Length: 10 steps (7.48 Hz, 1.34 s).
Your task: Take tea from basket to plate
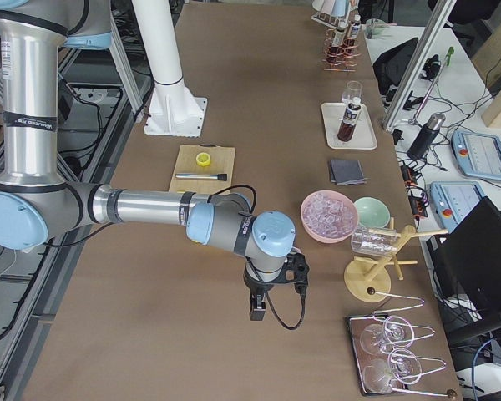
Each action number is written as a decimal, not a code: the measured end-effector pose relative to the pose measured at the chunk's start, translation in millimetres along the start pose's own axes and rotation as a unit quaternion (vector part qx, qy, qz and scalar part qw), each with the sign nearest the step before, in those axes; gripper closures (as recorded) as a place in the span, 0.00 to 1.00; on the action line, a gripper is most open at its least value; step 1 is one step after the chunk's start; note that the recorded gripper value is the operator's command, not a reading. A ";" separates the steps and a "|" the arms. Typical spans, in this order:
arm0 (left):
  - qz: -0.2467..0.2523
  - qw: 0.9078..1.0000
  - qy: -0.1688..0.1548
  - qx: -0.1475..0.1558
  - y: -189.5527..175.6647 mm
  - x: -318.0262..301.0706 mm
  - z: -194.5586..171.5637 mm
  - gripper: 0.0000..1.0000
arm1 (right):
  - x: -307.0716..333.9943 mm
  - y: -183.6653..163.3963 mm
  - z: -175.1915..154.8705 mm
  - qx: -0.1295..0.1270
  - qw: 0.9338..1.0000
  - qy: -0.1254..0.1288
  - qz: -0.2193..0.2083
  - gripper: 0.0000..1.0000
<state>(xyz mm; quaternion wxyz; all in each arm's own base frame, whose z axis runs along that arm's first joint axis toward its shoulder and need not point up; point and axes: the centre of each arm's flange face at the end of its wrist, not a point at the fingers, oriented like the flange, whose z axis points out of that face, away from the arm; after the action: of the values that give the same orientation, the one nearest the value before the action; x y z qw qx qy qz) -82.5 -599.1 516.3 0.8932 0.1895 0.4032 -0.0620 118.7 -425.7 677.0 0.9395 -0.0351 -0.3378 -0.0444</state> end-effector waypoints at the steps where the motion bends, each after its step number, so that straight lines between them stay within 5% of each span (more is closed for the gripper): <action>1: -0.044 0.998 0.027 -0.041 13.3 -22.3 10.5 0.02 | 0.3 0.3 0.0 0.000 1.000 0.000 0.001 0.00; 5: -0.113 0.985 0.058 -0.116 53.8 -56.0 45.3 0.02 | 1.9 1.2 1.9 -0.002 1.000 0.000 0.002 0.00; 10: -0.040 0.985 0.009 -0.169 94.4 -61.3 62.6 0.02 | 3.4 5.2 6.1 -0.006 1.000 -0.002 0.005 0.00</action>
<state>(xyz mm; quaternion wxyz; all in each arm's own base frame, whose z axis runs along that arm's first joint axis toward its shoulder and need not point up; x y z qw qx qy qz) -54.9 -539.0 626.9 0.9056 0.0196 0.4229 -0.0271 118.1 -420.1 683.7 0.9389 -0.0423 -0.3392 -0.0411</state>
